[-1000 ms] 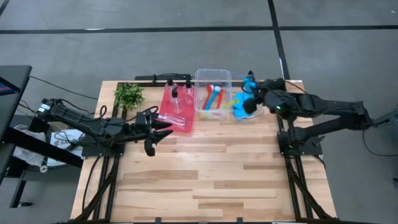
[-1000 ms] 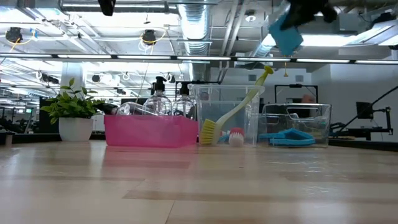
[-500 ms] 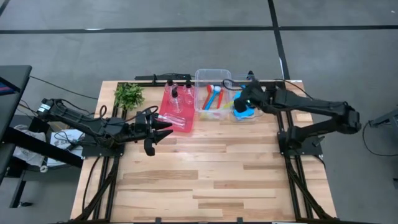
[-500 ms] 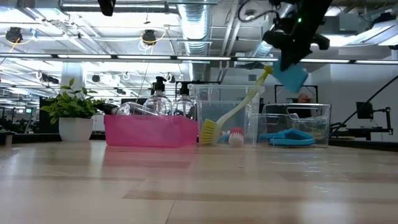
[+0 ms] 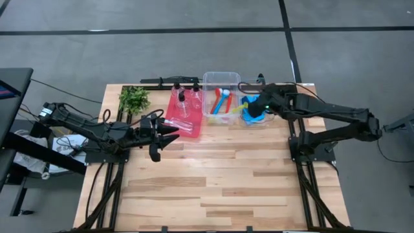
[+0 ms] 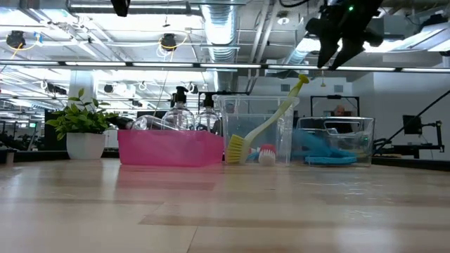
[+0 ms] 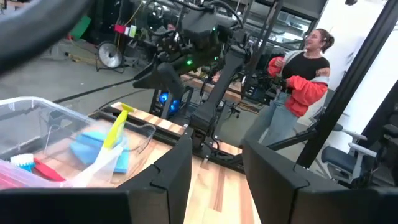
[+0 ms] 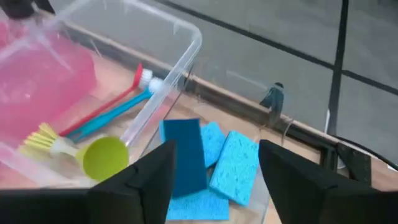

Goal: Pick & Place Kitchen Sink Supplies
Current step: Return to Home Position

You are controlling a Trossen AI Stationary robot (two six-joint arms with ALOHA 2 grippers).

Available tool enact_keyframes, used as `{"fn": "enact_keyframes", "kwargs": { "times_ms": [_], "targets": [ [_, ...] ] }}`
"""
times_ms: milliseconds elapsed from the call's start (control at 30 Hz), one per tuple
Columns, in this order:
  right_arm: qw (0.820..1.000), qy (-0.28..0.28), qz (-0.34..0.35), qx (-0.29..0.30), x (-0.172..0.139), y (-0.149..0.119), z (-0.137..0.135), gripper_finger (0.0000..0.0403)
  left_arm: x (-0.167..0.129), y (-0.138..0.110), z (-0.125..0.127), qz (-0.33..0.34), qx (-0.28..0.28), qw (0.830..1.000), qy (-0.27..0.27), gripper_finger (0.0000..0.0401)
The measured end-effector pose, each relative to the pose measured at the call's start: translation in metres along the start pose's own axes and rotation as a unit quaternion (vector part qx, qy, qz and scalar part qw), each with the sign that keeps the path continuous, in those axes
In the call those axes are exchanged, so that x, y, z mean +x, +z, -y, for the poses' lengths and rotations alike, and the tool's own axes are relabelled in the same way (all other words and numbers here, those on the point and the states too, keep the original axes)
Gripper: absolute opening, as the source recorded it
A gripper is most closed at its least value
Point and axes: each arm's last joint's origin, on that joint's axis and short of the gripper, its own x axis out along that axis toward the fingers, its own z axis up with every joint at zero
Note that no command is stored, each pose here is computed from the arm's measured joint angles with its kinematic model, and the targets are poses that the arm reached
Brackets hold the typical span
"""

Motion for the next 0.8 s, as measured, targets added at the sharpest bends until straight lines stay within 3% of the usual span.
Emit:
{"fn": "enact_keyframes", "kwargs": {
  "times_ms": [267,533,800],
  "targets": [
    [0.996,0.02,0.08,0.024,-0.037,-0.001,0.021,0.0226,-0.017,0.016,-0.002,0.033,0.02,0.999,-0.016,0.0144],
    [0.989,0.104,0.11,0.001,-0.066,-0.009,0.034,0.0219,-0.048,0.027,-0.012,0.024,0.042,0.998,-0.031,0.0144],
    [0.973,0.181,0.133,-0.051,-0.088,-0.021,0.028,0.022,-0.077,-0.01,-0.04,0.036,-0.001,0.999,-0.018,0.0144]
  ]
}}
